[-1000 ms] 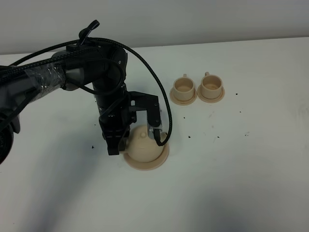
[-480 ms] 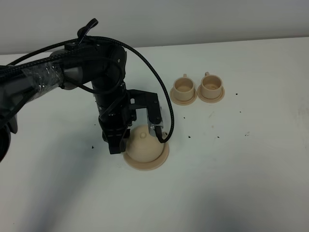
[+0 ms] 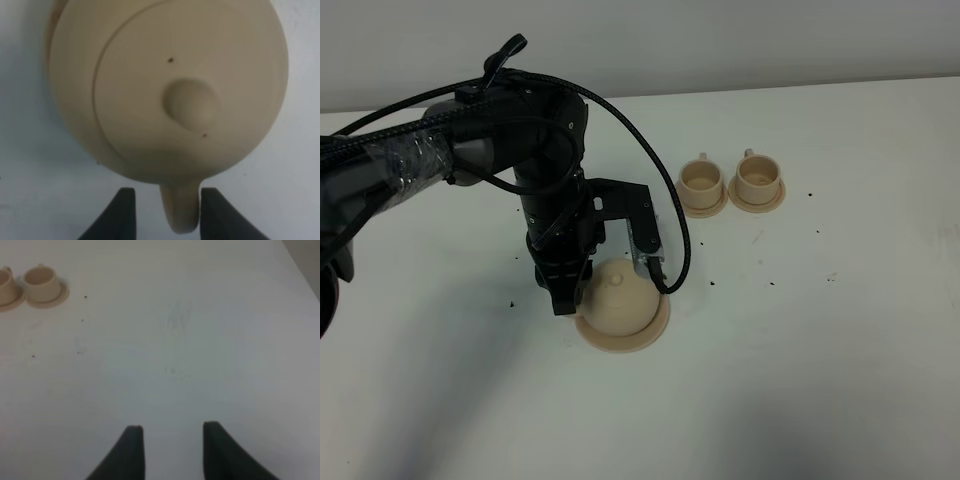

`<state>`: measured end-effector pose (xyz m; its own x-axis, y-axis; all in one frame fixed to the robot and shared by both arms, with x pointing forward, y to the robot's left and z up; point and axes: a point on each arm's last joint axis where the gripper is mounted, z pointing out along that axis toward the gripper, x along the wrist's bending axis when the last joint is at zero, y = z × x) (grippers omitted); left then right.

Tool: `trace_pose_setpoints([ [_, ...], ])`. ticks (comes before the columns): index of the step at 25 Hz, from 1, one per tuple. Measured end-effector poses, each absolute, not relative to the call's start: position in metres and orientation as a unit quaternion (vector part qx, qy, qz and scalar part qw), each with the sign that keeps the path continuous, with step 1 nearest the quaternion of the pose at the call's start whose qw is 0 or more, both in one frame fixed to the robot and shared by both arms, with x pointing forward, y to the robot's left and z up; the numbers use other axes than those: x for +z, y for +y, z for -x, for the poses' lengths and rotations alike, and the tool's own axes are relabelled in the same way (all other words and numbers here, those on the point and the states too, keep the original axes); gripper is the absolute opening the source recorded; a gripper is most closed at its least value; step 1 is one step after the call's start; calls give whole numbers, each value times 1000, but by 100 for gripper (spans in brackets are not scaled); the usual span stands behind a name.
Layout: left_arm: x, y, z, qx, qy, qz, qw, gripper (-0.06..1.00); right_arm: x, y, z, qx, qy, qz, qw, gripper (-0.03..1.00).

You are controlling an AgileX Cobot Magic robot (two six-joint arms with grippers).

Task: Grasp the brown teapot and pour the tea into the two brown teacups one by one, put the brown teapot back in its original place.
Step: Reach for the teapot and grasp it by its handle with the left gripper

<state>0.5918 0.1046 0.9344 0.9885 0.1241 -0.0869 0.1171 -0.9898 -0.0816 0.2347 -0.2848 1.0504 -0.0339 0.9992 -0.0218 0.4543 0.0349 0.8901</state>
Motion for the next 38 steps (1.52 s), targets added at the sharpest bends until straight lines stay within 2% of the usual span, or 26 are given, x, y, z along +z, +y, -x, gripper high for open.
trace_pose_setpoints([
  [16, 935, 100, -587, 48, -97, 993, 53, 34, 1050, -285, -235, 369, 617, -589, 369, 31],
  [27, 935, 100, -587, 49, -100, 992, 53, 16, 1050, -285, -235, 369, 617, -589, 369, 31],
  [38, 935, 100, -587, 50, -100, 992, 53, 16, 1050, -285, -235, 369, 617, -589, 369, 31],
])
